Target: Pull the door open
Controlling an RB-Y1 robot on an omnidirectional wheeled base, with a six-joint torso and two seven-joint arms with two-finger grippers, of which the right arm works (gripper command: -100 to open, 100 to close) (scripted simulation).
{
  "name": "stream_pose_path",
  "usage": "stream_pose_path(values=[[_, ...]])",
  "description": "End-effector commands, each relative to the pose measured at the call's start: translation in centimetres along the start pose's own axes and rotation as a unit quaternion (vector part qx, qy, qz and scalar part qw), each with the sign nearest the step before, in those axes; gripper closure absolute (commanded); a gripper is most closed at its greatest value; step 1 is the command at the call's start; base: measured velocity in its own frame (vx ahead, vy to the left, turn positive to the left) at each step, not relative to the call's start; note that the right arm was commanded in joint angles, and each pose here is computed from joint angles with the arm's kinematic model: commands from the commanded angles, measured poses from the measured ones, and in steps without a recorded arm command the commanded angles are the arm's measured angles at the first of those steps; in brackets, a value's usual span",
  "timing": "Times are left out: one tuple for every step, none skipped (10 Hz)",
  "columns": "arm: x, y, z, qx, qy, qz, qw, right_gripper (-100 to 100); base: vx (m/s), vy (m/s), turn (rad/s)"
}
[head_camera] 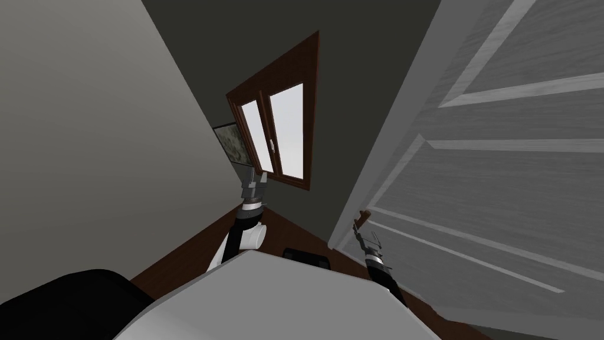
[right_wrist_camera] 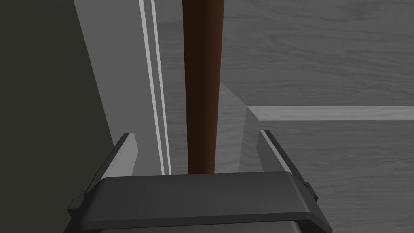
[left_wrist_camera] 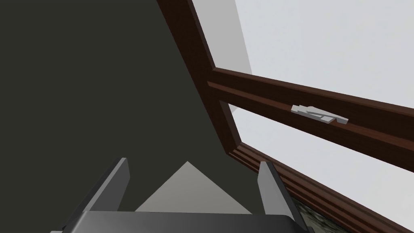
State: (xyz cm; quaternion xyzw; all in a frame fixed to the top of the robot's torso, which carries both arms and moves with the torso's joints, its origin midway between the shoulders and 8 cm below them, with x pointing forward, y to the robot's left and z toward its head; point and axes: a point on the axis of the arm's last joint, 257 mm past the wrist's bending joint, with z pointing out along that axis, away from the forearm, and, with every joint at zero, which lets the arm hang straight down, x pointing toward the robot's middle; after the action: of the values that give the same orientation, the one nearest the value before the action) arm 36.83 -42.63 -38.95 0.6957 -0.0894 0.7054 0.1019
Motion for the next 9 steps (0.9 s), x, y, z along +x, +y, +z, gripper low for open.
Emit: stream_pose_path(values=[[-0.12,-0.04,0.6,-0.009,-0.001,0.0,1.0,-100,0.193,-0.13,0.108],[-0.18,-0.05,0.85,-0.013,-0.002,0.0,0.9999,-100,0.191,-0.131,0.072],[-0.21,-0.15,0.58,-0.01,-0.001,0.001,1.0,-100,0.047,-0.037,-0.009],[-0.21,-0.15,0.58,-0.01,-0.001,0.001,1.0,100,-0.029,0.024,0.018],[-0.21,-0.15,0.58,-0.01,-0.001,0.001,1.0,100,-0.024,0.015,-0.023],[-0.21,-0.15,0.58,-0.01,-0.001,0.001,1.0,100,-0.008,0.004,0.005],[-0.21,-0.15,0.58,-0.01,-0.001,0.001,1.0,100,0.0,0.0,0.0],[-0.21,-0.15,0.58,-0.01,-0.001,0.001,1.0,100,0.0,0.0,0.0],[-0.21,-0.15,0.58,-0.01,-0.001,0.001,1.0,100,0.0,0.0,0.0]])
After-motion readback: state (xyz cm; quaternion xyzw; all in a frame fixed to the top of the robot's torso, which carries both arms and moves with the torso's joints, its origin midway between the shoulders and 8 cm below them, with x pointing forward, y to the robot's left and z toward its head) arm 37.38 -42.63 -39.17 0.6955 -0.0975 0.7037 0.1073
